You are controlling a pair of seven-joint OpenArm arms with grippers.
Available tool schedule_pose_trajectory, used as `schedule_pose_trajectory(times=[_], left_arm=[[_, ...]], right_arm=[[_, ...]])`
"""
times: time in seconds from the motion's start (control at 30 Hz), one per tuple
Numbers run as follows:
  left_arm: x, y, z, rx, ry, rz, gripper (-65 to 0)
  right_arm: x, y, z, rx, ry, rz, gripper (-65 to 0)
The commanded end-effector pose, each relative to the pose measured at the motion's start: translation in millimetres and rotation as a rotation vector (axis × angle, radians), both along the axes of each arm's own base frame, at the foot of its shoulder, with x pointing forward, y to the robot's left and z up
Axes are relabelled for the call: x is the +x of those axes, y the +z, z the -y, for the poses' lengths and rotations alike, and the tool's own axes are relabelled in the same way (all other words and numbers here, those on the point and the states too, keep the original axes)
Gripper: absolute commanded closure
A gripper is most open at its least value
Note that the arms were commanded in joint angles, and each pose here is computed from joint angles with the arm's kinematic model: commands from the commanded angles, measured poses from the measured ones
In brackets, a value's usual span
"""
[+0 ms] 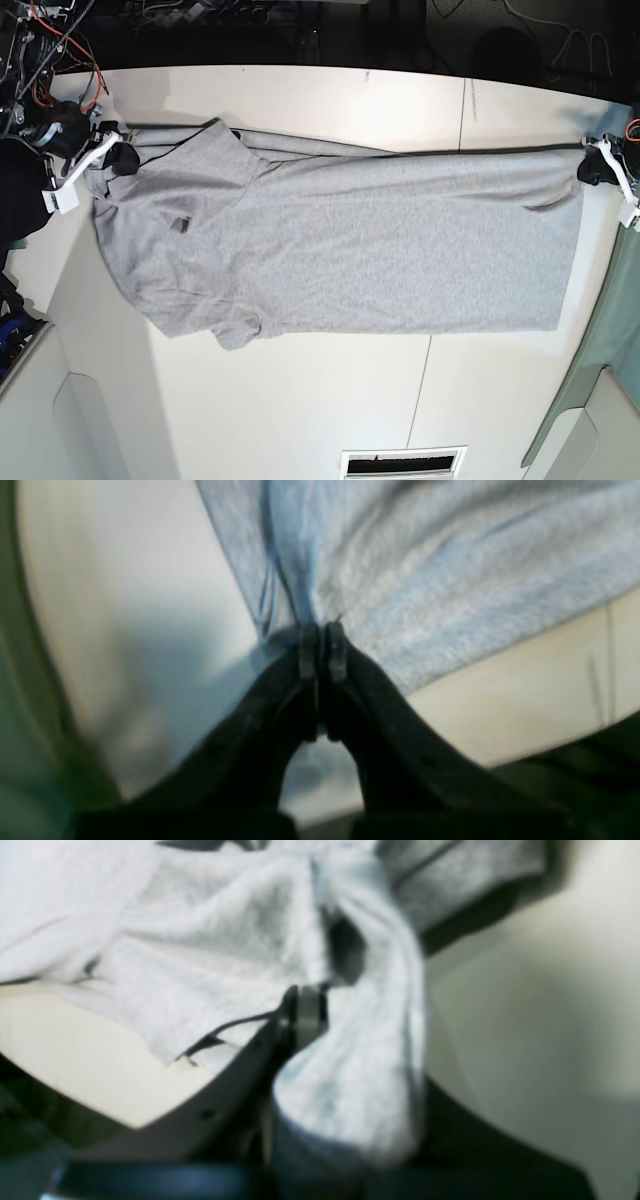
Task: Layout the t-shirt on the table in an organized manner, then fold the t-shirt properly
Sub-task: 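Pull the t-shirt toward the right gripper and release it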
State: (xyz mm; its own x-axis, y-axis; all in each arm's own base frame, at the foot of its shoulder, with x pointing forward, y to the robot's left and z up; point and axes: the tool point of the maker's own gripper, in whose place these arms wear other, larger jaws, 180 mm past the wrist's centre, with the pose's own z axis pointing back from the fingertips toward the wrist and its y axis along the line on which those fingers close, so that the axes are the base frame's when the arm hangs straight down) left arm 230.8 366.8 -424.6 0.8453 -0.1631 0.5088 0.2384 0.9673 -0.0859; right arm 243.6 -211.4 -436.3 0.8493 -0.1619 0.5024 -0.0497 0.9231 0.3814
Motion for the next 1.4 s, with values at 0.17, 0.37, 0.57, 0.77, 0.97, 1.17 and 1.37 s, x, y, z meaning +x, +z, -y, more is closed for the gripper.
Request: schedule_pose_trajectory(times=[0.17,0.37,0.57,0.77,0.97,1.17,1.37], left_arm=[[-3.9,37.7,-13.5,0.074,0.003,0.068,0.0],[-5.1,51.4,-6.7,0.069,0.0,0.109,0.0],[-1.5,53.7,2.6,0.005,0.02,0.136,-28.1],[10.0,61.4,0.5,0.016,0.017,0.153,-31.5],[25.7,78.6,16.0,0.002,-0.055,0.201,-31.5],[37.2,94.2,27.3,-0.01,-0.058,0.259,-31.5],[51.9,101.7,11.2,0.049,-0.015,0.328,-31.6]], right_arm=[[-16.7,19.0,13.5,-0.072,0.037,0.04,0.0],[-22.7,19.2,14.3,-0.079,0.039,0.039,0.0],[-16.0,23.6,16.0,-0.08,0.027,0.071,-31.9],[16.3,53.4,46.3,-0.101,-0.097,0.224,-33.0],[86.9,93.2,72.7,-0.151,-0.205,0.385,-33.0],[174.1,99.2,83.6,-0.125,-0.278,0.452,-32.9],[204.9,49.7,92.9,-0.142,-0.367,0.308,-32.7]])
